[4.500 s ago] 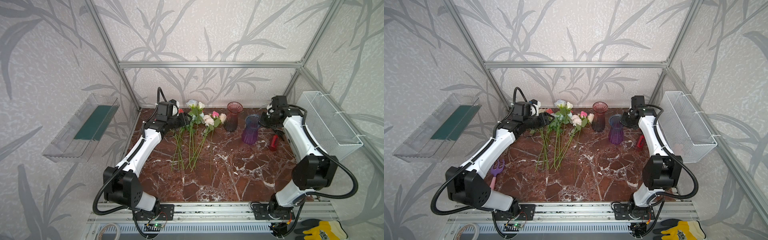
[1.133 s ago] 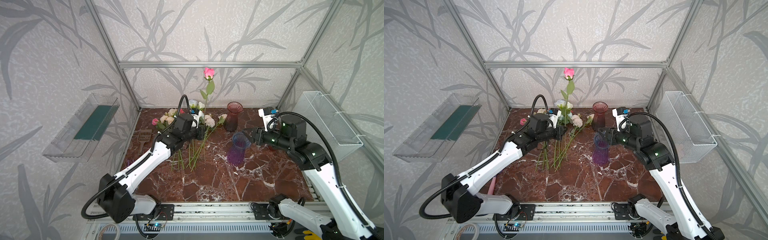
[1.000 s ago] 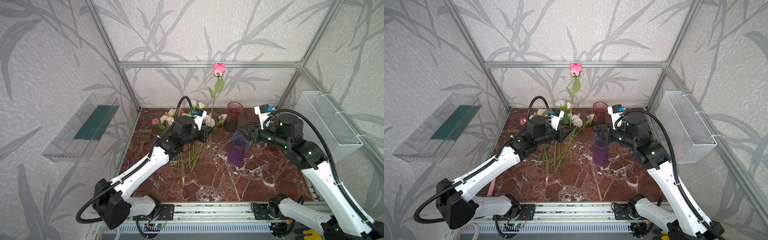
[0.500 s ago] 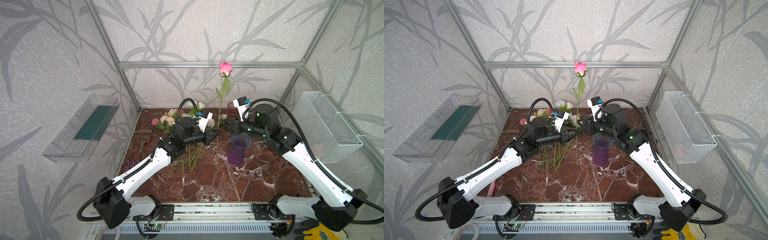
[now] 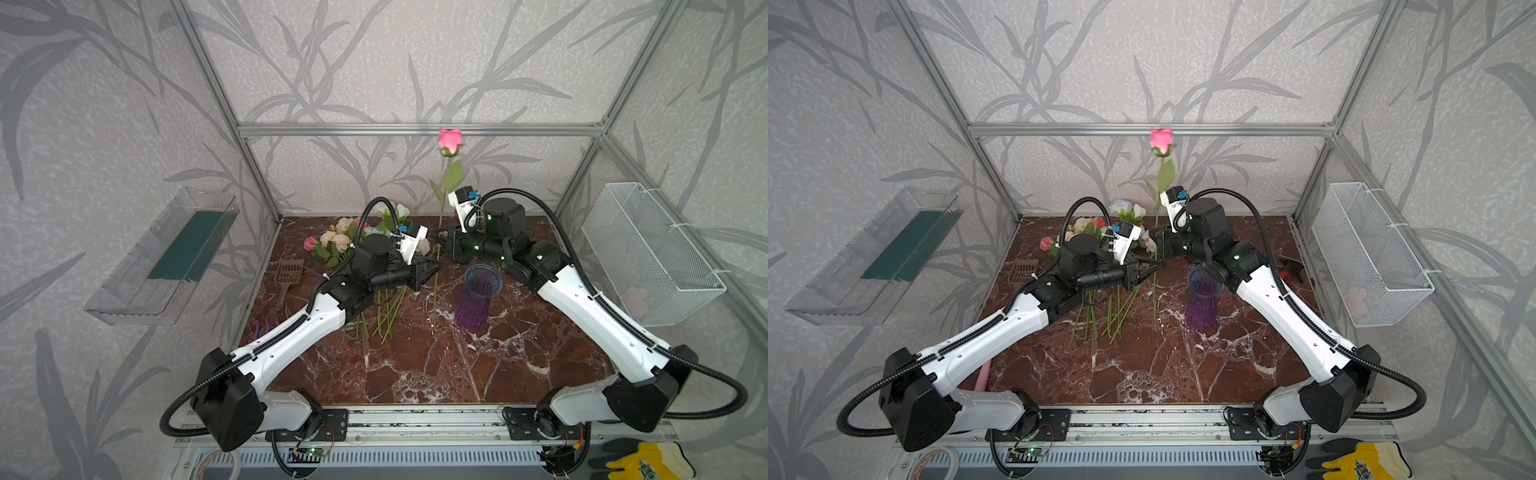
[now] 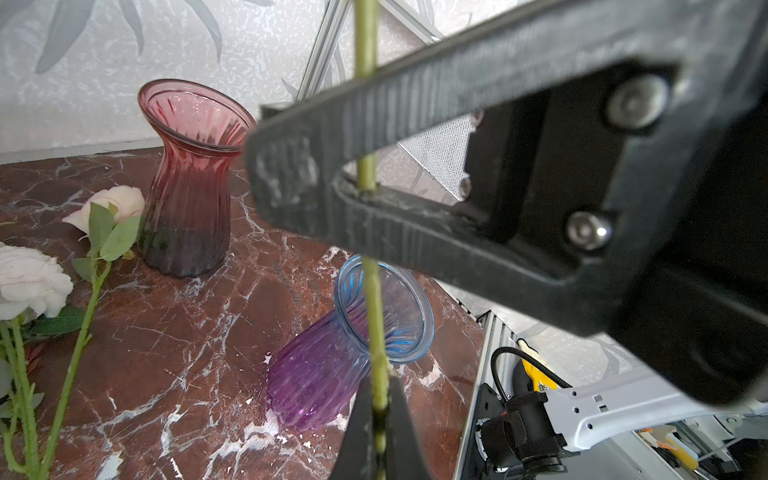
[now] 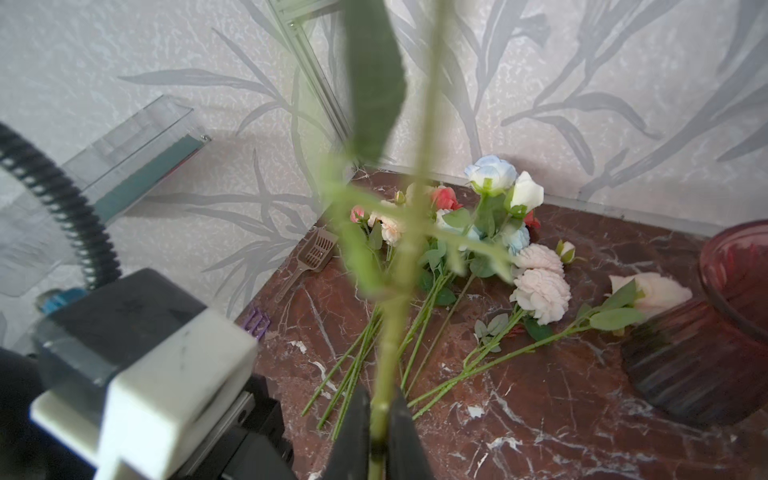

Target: Arrange the flowers into the vase

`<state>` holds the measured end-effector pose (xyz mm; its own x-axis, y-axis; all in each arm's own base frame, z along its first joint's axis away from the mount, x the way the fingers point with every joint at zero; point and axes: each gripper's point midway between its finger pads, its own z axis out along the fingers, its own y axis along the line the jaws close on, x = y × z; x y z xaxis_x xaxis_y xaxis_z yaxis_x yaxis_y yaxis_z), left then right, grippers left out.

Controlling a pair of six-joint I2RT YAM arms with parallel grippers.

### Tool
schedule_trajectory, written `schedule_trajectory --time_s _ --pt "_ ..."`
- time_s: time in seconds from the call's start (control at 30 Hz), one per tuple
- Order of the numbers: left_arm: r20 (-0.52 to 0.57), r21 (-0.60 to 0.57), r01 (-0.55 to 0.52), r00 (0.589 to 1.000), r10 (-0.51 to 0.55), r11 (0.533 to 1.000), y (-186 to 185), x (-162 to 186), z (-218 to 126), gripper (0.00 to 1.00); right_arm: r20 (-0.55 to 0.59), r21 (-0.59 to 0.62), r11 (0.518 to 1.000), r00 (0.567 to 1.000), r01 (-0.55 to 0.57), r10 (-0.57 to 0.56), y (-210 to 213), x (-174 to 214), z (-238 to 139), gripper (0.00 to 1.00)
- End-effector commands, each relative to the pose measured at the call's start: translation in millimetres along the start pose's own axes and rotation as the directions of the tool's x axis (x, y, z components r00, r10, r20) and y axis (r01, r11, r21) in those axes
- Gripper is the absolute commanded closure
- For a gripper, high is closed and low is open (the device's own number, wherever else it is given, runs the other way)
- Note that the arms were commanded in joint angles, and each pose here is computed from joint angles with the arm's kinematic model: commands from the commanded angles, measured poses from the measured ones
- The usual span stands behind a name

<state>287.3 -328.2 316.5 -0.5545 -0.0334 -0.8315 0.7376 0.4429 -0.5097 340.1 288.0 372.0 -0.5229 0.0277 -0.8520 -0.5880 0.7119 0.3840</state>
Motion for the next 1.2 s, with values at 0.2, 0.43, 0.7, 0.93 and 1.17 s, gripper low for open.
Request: schedule_trajectory --time_s 0.2,0.43,0.7,0.93,1.17 --pt "0.042 -0.018 -0.038 0.998 0.039 0.999 -2 -6 -9 0.29 0.125 0.012 1.0 0.992 0.001 -0.002 4 -29 -21 0.98" --pt "0.152 -0.161 -0.1 0.98 0.125 0.982 10 -26 -37 0.19 0.276 0.133 0.99 0.957 0.049 -0.084 -3 -65 -64 0.98" --pt "0.3 -0.365 -0.045 0.94 0.164 0.93 42 -43 -70 0.13 0.478 0.313 0.949 0.856 0.04 -0.194 -18 -119 -145 0.97" --pt "0.306 -0.36 -0.008 0.944 0.126 0.933 51 -43 -68 0.13 0.568 0.428 0.902 0.794 -0.06 -0.217 -58 -129 -191 0.97" --pt "0.296 -0.362 0.006 0.949 0.108 0.932 57 -41 -65 0.13 0.527 0.417 0.902 0.838 -0.112 -0.14 -84 -101 -164 0.98"
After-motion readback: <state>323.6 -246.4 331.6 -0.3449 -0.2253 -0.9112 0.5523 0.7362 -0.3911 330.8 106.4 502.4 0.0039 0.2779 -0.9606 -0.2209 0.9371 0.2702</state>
